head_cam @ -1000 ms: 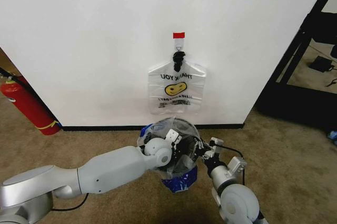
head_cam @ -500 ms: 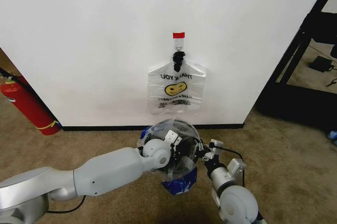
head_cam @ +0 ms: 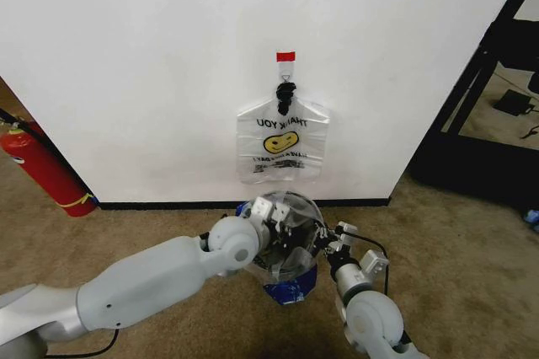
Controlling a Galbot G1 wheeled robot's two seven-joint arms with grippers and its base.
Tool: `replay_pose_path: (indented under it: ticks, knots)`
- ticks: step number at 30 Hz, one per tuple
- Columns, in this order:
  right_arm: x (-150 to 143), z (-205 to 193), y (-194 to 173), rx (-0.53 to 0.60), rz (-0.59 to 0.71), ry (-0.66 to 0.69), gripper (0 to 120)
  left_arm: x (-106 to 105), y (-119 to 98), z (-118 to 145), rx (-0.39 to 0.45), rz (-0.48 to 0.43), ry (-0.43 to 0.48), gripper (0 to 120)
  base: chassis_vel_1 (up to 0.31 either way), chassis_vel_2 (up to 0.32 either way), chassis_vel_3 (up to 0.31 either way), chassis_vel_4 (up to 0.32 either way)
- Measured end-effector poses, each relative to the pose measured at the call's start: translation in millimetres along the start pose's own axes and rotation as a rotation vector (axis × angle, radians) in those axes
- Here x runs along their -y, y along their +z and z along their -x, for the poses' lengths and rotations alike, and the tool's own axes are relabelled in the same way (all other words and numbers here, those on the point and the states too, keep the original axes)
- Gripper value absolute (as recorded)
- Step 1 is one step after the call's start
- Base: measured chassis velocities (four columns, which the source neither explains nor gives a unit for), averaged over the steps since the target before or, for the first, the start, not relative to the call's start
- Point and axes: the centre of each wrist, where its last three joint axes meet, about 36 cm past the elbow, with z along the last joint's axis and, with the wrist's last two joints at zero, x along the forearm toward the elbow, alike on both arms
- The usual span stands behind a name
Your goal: Pick up the garbage bag from the wall and place it over the trash bin.
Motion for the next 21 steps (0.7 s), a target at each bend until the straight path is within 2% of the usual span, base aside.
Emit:
replay_pose_path:
  ticks: [8,12,14,18,21]
  knots:
    - [7,14,12,0.014,0.104,0.047,2,-19,9,-30,0.122,-0.109,-0.032,0,0.0,0.0,0.0,0.0]
    - [11,26,27,0.001,0.184,0.071,2,-43,26,-51,0.295,-0.179,-0.058,0,0.0,0.0,0.0,0.0]
    - [11,29,34,-0.011,0.204,0.072,2,-50,32,-61,0.353,-0.207,-0.068,0,0.0,0.0,0.0,0.0]
    - [12,34,52,-0.041,0.201,0.058,2,-49,47,-79,0.415,-0.264,-0.078,0,0.0,0.0,0.0,0.0]
    - [13,37,64,-0.053,0.166,0.064,2,-44,59,-83,0.437,-0.264,-0.104,0,0.0,0.0,0.0,0.0]
